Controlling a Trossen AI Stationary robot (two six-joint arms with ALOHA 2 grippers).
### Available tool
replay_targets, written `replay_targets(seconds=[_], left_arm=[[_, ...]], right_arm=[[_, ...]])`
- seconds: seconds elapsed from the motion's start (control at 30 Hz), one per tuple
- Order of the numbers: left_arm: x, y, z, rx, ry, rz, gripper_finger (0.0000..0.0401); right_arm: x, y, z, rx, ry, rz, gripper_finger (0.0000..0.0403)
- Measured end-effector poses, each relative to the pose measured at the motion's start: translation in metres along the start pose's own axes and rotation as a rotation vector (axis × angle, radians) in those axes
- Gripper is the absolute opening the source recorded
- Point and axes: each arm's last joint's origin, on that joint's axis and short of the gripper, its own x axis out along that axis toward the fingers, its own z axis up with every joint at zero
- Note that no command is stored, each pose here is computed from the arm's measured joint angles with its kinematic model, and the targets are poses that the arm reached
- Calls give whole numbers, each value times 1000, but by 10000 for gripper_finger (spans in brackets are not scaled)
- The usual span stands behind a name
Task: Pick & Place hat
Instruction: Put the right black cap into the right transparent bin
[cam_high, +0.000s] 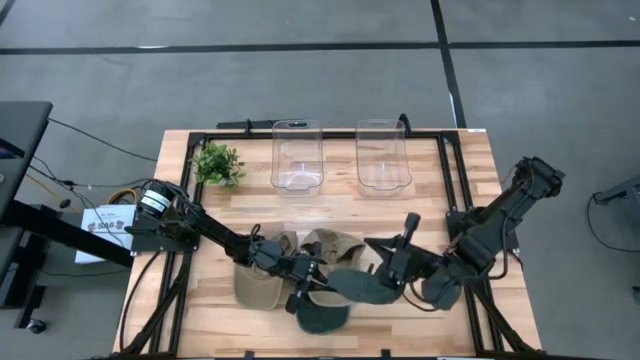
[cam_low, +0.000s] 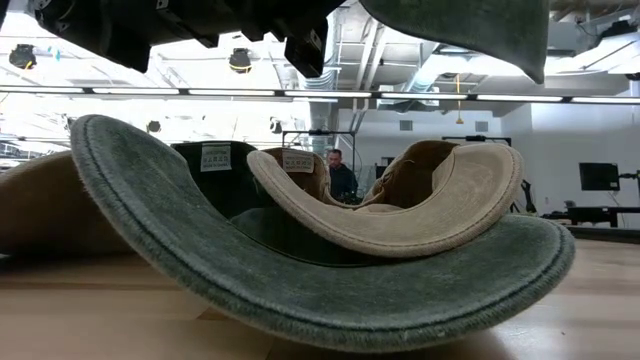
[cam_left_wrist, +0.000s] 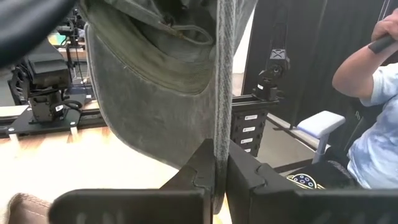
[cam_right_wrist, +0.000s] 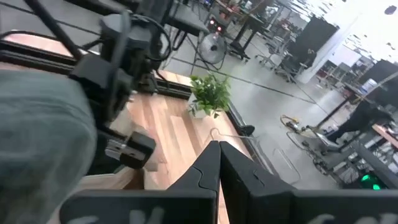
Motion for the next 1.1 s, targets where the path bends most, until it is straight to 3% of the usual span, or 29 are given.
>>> replay_targets(seconds=[0.13, 0.43, 0.97, 1.1], left_arm=[[0, 0, 0, 0, 0, 0, 14], [0, 0, -1, -1, 7, 0, 14], [0, 0, 0, 0, -1, 0, 14], [0, 0, 0, 0, 0, 0, 14]], right_arm=[[15, 1, -3, 7, 35, 44, 0], [53, 32, -23, -48, 153, 170, 0], [38, 13, -17, -47, 143, 168, 2], [39, 12, -18, -66, 154, 165, 30]])
